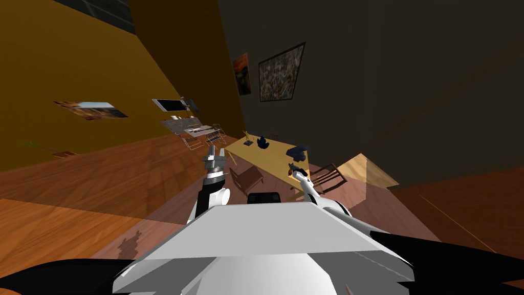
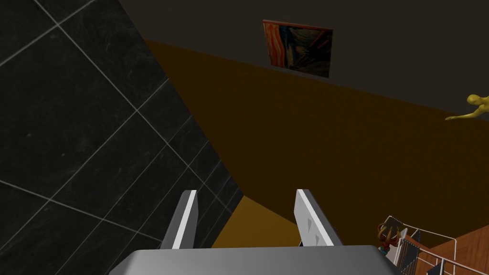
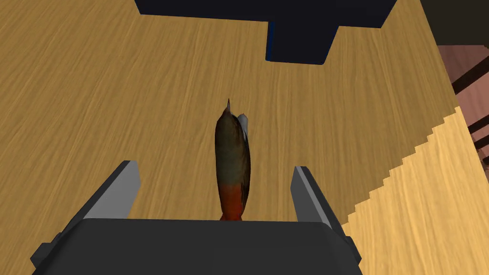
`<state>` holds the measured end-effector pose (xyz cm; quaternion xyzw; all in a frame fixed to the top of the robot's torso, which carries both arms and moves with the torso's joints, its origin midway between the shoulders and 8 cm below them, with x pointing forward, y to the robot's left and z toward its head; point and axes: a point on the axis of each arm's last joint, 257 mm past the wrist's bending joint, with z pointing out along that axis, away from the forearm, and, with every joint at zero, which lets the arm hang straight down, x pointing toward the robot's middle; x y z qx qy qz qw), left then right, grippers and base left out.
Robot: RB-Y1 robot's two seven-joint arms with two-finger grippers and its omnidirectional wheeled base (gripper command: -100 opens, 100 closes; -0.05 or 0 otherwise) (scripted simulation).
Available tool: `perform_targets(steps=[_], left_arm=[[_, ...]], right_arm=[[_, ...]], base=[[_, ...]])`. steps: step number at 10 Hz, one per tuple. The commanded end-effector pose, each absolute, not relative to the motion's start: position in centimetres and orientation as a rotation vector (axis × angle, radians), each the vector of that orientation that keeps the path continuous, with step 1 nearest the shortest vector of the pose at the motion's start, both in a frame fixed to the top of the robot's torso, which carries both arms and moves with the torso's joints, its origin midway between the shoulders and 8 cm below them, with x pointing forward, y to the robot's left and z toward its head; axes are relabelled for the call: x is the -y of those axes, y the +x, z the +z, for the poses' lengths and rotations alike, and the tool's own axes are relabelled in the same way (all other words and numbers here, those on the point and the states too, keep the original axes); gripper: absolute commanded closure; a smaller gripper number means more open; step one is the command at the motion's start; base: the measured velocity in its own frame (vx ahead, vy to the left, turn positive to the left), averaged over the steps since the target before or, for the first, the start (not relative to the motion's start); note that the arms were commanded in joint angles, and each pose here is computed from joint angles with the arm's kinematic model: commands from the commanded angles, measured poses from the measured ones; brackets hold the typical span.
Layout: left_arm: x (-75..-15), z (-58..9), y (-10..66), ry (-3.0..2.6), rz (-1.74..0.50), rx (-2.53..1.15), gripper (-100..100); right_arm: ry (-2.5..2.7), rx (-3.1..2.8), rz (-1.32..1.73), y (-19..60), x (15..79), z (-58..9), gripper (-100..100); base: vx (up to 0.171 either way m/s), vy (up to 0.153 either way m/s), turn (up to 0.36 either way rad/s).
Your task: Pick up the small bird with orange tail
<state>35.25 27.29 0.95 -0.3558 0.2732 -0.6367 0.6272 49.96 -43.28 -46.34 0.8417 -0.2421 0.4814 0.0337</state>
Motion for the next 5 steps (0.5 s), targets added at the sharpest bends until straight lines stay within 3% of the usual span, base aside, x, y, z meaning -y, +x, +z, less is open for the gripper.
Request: perform_targets(steps=[1,5], left_arm=[[-27.3,1.0,35.2,-0.816,-1.46,-0.626,0],[-27.3,1.0,35.2,-0.816,-1.46,-0.626,0]], right_arm=[[2.628,0.853,1.428,49.1,42.7,-48.0,-100],[2.667,0.976,1.351,47.3,42.0,-50.4,-100]], base=[[0.032,-0.017,0.055],[0.022,-0.023,0.027]])
